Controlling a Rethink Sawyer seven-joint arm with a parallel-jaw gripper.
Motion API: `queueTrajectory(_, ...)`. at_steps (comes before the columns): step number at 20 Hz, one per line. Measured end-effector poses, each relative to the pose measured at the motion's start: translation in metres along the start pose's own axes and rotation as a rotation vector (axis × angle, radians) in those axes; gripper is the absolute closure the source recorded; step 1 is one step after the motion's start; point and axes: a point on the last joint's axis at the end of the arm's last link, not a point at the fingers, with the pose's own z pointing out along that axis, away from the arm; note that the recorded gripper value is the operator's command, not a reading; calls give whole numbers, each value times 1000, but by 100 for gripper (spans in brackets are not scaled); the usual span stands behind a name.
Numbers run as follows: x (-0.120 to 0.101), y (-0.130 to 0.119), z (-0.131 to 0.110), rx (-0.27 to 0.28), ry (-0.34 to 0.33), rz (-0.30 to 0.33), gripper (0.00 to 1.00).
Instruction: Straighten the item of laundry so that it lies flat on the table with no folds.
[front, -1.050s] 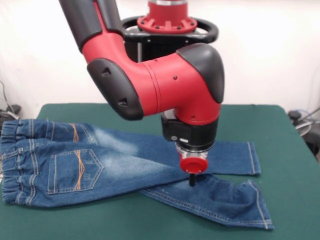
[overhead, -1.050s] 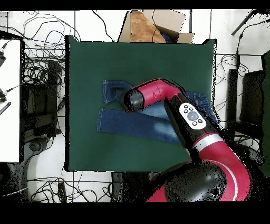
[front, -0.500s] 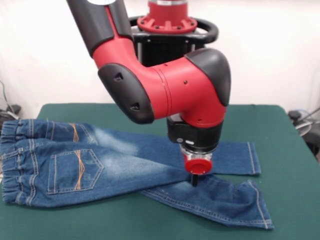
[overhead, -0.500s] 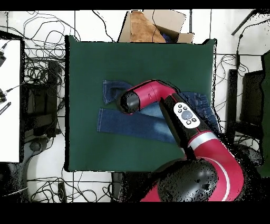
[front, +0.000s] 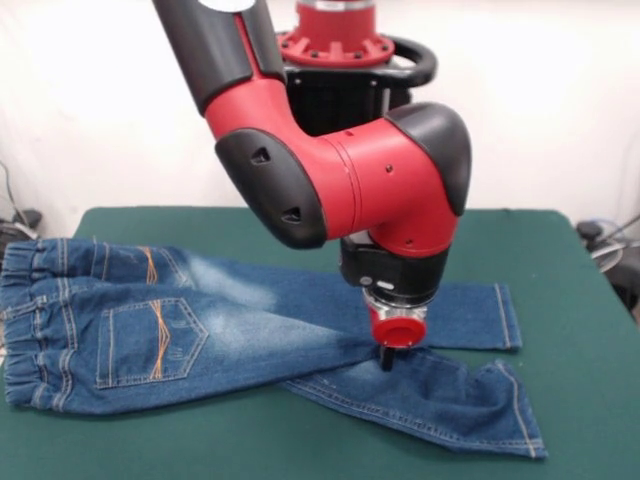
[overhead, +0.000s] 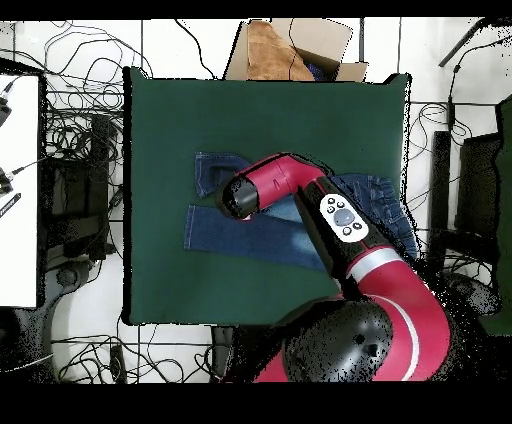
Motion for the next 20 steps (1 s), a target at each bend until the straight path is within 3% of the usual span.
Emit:
queueTrajectory(11,-1,1,-2,-10,12,-6,100)
queueTrajectory(20,-17,4,-16,-56,54,-31,100)
